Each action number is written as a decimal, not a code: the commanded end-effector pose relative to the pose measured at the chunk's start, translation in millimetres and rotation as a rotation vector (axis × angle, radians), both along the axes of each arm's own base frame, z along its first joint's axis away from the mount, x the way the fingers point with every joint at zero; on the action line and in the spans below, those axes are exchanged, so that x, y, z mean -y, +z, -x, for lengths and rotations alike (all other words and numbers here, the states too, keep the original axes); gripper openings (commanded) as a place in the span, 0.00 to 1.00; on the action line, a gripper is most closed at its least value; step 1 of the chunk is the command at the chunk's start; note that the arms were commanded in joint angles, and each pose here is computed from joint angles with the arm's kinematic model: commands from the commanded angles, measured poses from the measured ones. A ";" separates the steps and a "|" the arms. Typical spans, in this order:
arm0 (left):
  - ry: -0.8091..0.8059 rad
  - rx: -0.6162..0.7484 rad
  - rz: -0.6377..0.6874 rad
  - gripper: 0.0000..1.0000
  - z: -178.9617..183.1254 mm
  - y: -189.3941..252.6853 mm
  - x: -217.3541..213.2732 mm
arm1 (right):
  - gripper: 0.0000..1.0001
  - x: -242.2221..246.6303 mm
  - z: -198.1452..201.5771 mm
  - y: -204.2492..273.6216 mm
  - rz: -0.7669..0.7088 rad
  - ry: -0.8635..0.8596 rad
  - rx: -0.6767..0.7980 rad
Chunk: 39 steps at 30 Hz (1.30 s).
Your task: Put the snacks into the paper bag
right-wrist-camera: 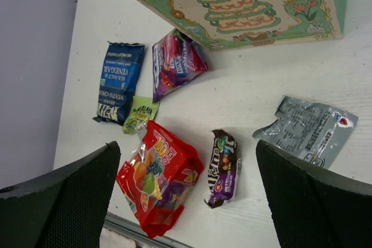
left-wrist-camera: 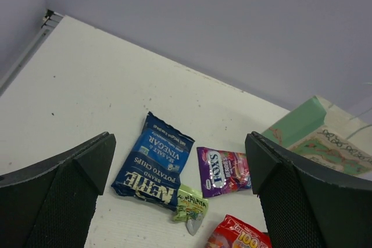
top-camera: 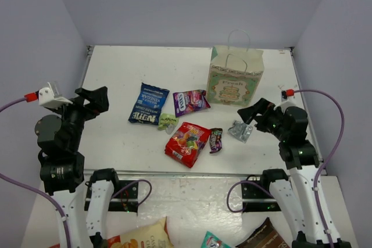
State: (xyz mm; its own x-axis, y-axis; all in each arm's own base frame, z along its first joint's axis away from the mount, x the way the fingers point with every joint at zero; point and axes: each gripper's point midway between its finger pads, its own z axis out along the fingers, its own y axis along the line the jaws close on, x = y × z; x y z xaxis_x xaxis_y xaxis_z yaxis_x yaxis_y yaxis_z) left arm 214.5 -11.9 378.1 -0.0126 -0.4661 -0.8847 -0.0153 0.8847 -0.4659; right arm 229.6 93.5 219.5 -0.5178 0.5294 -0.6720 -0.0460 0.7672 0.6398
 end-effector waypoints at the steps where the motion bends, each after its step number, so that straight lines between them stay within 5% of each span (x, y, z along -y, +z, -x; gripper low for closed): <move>1: 0.075 0.016 -0.041 1.00 7.2 -1.2 -13.5 | 0.99 8.1 -3.0 -21.7 0.022 -0.052 -0.085; 5: -0.048 0.023 -0.079 1.00 1.3 -6.4 5.5 | 0.99 10.8 -7.7 -49.5 0.054 -0.057 -0.182; 25: -0.015 -0.048 -0.100 1.00 -17.2 -37.3 -4.9 | 0.99 10.6 -28.7 -166.5 0.244 -0.163 -0.593; 39: -0.011 -0.053 -0.109 1.00 -19.5 -49.7 -6.4 | 0.99 13.1 -49.7 -172.5 0.348 -0.255 -0.665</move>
